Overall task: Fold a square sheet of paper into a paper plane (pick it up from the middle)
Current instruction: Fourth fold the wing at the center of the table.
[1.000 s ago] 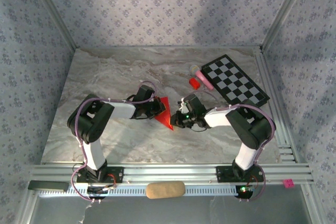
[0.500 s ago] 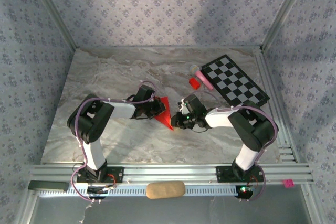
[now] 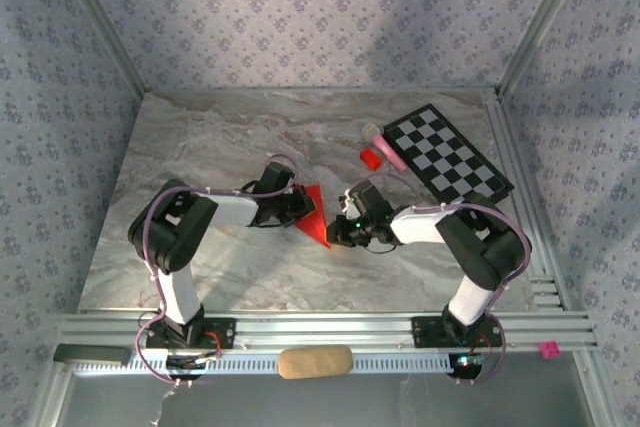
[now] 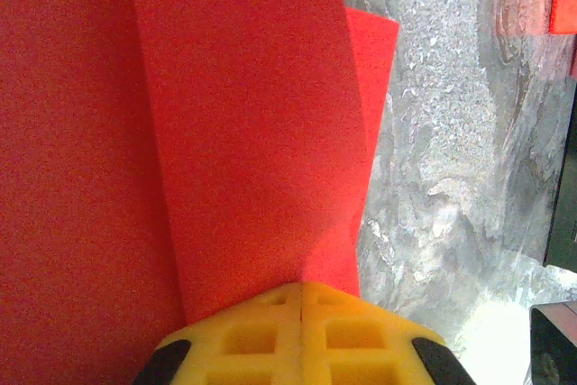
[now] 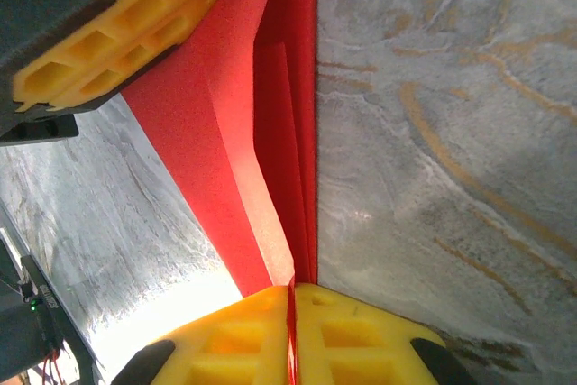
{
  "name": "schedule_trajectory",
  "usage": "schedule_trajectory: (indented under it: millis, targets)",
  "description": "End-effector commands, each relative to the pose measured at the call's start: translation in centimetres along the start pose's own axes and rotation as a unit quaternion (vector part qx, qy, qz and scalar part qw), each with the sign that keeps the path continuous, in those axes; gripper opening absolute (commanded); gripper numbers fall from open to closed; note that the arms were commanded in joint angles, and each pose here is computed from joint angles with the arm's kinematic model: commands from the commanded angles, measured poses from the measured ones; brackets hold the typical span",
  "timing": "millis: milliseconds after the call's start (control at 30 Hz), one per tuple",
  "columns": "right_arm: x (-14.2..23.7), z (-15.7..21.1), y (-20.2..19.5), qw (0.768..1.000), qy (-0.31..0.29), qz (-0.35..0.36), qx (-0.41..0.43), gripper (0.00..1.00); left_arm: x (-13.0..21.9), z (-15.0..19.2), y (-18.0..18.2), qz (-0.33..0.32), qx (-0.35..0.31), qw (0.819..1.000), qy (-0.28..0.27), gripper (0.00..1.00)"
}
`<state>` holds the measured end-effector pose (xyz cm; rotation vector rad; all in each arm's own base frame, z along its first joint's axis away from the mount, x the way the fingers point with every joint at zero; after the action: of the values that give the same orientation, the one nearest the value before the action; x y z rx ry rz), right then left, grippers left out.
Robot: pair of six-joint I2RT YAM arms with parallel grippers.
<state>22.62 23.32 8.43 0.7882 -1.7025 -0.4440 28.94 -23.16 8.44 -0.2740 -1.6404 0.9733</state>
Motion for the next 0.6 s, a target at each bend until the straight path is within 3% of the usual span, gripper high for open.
schedule_trajectory:
  millis: [0, 567]
  targets:
    - [0.4, 1.9, -0.6, 0.999, 0.043, 0.023, -0.006, 0.1, -0.6, 0.6, 2.4, -0.054, 0.009, 0.999, 0.004, 0.03]
    - [0.1, 3.2, -1.2, 0.996, 0.08, 0.022, -0.015, 0.08, -0.5, 0.6, 2.7, -0.062, 0.012, 0.998, 0.001, 0.02]
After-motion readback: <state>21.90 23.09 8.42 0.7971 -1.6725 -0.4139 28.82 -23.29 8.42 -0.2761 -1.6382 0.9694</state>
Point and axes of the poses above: each hand's point on the last joint's axis, 136 mm out from that joint toward the fingers, its own x axis back along the fingers, its own y axis along the line the jaws close on, z = x × y, the point moved 9 cm from there along x, back along the fingers, and after that the axes turned 8 degrees about x, right-handed, at the moved point
